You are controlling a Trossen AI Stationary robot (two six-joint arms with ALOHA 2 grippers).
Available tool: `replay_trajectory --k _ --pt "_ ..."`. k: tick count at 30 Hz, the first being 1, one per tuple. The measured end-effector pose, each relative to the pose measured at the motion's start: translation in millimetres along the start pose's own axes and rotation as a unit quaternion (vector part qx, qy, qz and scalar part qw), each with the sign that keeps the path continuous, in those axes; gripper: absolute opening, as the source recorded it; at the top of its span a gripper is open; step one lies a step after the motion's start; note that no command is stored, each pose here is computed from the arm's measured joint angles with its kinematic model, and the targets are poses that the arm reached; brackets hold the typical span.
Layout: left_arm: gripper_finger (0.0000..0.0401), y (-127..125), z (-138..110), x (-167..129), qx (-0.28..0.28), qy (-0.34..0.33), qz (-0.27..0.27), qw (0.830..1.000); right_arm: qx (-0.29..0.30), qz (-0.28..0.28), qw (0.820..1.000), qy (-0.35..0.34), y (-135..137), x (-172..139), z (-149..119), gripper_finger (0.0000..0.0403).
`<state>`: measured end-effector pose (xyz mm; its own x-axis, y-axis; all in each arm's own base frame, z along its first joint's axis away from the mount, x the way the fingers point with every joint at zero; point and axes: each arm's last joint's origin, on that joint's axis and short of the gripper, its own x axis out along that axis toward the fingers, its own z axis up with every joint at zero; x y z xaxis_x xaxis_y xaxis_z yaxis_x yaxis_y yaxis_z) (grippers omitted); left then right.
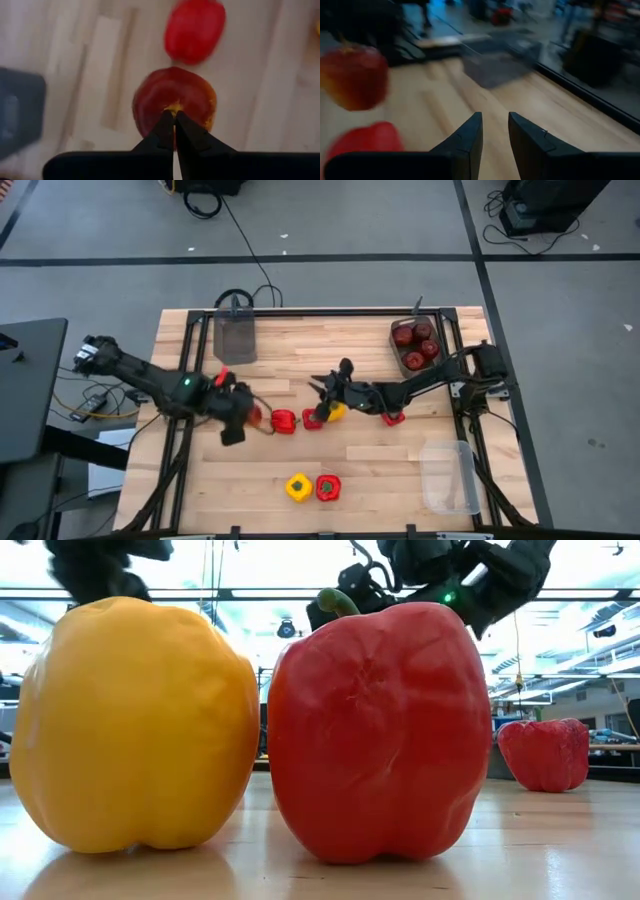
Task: Sort produce into baskets
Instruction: Put the apple into the right dark gray bin
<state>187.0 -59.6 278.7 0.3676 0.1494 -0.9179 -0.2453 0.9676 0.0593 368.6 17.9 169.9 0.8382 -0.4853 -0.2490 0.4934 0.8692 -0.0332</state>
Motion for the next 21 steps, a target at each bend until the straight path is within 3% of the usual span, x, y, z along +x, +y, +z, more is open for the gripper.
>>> replay_trajectory --k 5,13,21 --pt "0.0007 30 30 9 -0.005 -0.059 -0.004 0.998 -0.018 -0.06 0.997 0.049 -18 -22 20 0.0105" --pt "0.0007 84 79 32 -0.016 -0.165 -0.031 0.986 -0.039 -0.102 0.987 0.12 -60 -67 53 0.0105" --pt "0.0007 123 119 86 -0.02 -0.185 -0.065 0.98 -0.041 -0.139 0.962 0.23 -89 -99 48 0.0121"
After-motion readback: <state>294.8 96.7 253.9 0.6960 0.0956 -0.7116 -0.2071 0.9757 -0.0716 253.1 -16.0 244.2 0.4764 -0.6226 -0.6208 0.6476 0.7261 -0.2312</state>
